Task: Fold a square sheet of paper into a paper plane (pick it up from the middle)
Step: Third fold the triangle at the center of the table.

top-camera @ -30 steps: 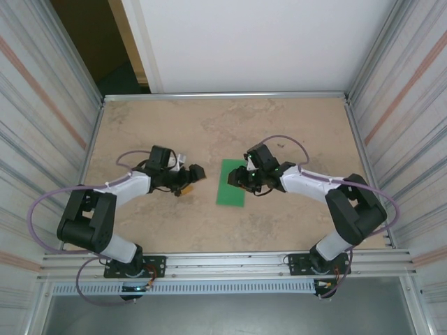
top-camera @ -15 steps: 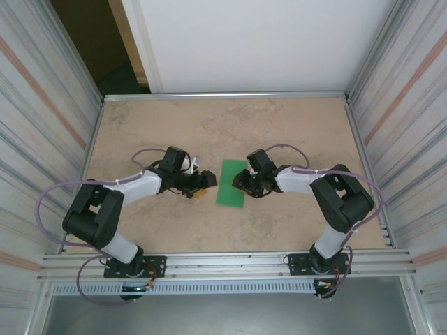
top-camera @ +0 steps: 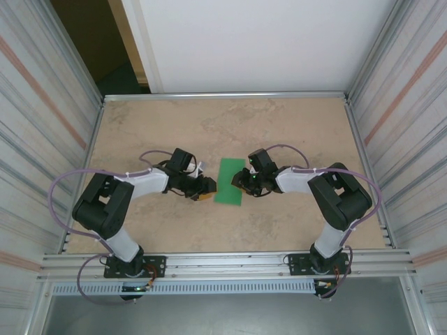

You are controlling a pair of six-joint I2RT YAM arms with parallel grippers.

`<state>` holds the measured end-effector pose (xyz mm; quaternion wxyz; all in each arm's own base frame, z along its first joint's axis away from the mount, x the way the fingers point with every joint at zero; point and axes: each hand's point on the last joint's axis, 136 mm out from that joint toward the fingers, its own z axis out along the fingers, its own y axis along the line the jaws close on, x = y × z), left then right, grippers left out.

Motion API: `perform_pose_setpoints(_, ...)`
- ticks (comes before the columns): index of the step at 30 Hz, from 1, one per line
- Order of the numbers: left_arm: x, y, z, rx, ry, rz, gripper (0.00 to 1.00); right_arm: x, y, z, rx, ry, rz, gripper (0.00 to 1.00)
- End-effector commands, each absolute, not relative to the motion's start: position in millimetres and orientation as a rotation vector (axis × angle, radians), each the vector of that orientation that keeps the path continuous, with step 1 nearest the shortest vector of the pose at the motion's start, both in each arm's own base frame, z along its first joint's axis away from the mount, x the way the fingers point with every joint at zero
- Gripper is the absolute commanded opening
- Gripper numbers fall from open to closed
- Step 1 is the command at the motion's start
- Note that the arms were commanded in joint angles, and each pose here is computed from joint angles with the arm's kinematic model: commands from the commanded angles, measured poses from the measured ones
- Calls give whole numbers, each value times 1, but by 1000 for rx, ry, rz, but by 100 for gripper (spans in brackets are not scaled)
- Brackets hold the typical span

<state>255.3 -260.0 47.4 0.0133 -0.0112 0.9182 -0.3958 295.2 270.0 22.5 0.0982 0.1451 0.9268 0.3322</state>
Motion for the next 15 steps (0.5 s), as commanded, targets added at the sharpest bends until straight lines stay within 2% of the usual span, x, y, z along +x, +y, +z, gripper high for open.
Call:
perform_pose_setpoints(1,257,-267,50,26,2863,-1262,42,267,241,-22,528,2895,792,34)
perform_pose_setpoints(15,266,-278,42,76,2890,-1290,42,267,240,-23,530,2898,796,34)
